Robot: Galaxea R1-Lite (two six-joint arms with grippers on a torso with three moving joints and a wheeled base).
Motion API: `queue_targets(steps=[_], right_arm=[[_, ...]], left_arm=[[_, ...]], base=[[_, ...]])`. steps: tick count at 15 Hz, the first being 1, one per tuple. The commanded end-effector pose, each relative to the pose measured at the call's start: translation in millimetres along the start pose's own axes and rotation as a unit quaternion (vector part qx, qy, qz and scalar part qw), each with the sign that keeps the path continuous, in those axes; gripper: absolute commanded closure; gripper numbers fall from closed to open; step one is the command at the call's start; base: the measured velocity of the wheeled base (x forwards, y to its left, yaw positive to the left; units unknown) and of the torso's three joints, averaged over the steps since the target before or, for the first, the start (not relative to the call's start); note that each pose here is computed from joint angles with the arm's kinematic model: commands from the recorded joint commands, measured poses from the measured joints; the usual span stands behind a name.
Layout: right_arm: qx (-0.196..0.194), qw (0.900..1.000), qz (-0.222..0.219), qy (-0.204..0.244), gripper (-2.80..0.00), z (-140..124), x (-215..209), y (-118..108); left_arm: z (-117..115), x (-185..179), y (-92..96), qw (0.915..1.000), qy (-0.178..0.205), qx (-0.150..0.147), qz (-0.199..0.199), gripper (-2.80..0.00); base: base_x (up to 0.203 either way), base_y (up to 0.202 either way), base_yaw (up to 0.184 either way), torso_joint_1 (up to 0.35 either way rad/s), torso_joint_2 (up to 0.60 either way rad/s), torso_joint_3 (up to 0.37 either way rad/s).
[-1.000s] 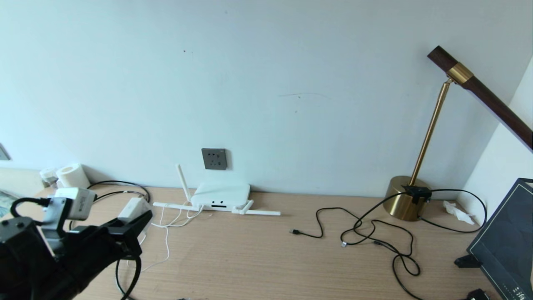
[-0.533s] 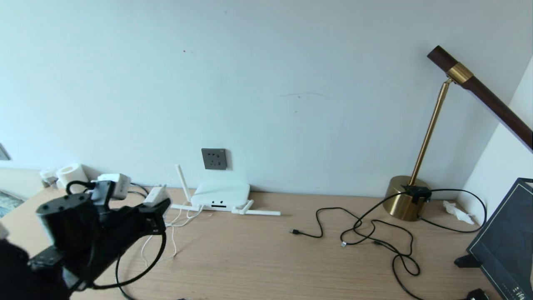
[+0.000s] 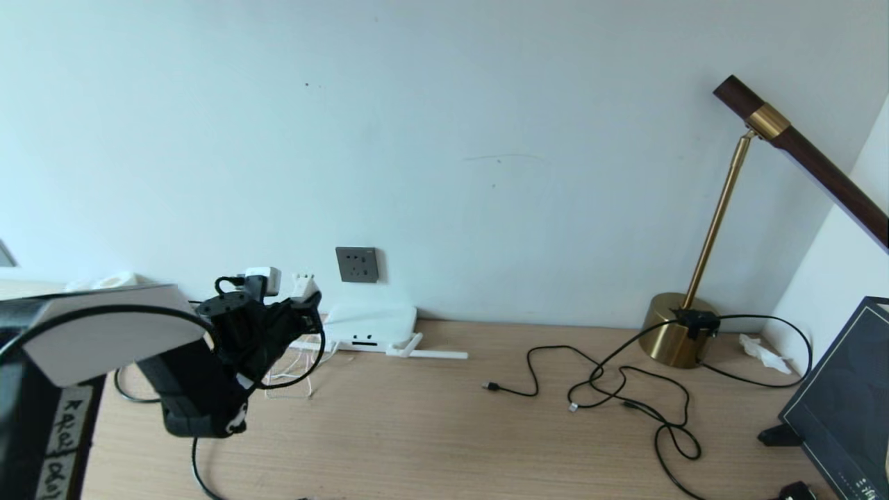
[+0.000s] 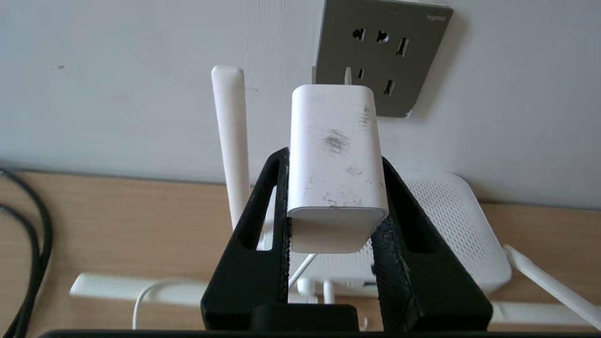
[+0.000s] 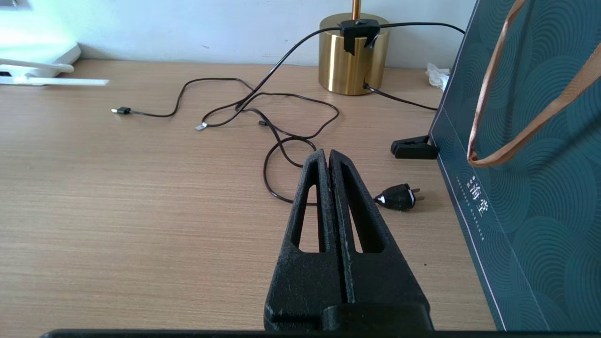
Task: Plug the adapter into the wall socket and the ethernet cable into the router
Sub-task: Plug plug into socket
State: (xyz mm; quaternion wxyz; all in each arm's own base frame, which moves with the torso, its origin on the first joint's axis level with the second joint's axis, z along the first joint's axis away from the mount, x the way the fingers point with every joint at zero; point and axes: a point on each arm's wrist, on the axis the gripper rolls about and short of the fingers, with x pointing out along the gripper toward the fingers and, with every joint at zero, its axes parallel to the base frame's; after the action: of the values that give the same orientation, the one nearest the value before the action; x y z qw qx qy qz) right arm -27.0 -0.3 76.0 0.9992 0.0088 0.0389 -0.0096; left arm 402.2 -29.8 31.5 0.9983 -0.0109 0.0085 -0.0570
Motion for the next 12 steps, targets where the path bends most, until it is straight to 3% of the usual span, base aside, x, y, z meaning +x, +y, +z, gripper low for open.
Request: queue_targets(steps=[1,5,12], right_arm=[[0.0,1.0,0.0,0.0,0.0,0,0,0],[0.0,1.0,0.0,0.0,0.0,0,0,0],[0.0,1.0,0.0,0.0,0.0,0,0,0]], left_arm=[[-25,23,1.7,1.0,-0.006,0.0,-0.005,0.0],[-25,45,-5.3,0.9987,-0.042,0.003,-0.029,0.0],[-29,62,-21.1,0.9969,-0.068,0.007,-0.039,0.0]], base=[[0.0,0.0,0.0,0.0,0.0,0.0],[0.0,0.0,0.0,0.0,0.0,0.0],[0.0,0.0,0.0,0.0,0.0,0.0]])
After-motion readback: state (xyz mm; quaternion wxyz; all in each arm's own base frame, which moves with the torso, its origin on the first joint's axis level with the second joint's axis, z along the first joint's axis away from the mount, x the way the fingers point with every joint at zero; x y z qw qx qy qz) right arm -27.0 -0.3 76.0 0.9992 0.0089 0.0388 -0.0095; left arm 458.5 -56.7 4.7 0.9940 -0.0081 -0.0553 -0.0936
